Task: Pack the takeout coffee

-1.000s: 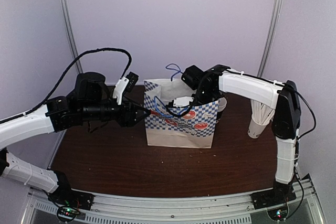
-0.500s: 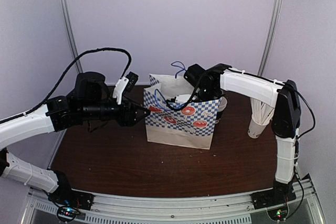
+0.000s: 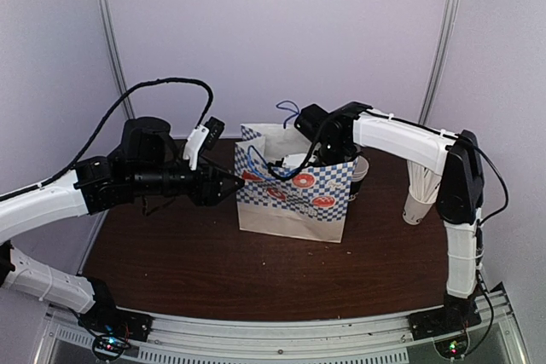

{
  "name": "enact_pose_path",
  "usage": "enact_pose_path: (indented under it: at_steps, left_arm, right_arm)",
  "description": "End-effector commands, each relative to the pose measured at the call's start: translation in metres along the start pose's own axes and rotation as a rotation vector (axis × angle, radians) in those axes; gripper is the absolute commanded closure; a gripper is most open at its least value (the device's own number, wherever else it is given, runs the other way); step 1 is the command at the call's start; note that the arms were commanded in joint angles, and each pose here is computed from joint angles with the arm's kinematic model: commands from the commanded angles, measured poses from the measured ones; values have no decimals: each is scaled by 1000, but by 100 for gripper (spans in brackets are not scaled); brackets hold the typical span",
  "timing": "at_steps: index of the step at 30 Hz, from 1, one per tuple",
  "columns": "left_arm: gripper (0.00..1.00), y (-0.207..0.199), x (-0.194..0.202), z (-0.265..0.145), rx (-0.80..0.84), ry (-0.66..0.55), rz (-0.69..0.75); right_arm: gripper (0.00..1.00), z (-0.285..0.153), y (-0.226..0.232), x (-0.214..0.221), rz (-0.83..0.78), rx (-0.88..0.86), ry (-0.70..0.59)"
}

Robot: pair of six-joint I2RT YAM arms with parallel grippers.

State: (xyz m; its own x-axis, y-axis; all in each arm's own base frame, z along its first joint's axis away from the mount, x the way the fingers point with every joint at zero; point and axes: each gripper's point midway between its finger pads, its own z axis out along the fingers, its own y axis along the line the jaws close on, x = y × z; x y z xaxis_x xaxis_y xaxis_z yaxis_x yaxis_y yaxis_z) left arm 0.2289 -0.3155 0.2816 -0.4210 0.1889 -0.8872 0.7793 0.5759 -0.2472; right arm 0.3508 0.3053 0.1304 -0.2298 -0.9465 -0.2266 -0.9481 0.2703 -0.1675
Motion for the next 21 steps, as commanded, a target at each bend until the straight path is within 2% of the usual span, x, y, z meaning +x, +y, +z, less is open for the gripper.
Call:
enact_pose_path:
  at_steps: [1, 10, 17, 21]
  left_arm:
    - [42, -2, -12, -6, 20, -63, -10]
    - [43, -4, -1, -10, 41, -68, -39]
    - [43, -4, 2, -19, 38, -83, -41]
    - [43, -4, -1, -28, 31, -102, -41]
  right_arm:
    - [42, 57, 17, 55, 4, -59, 311]
    - [40, 40, 15, 52, 51, -50, 355]
    - [41, 65, 29, 68, 35, -71, 462]
    - [38, 46, 28, 58, 54, -59, 400]
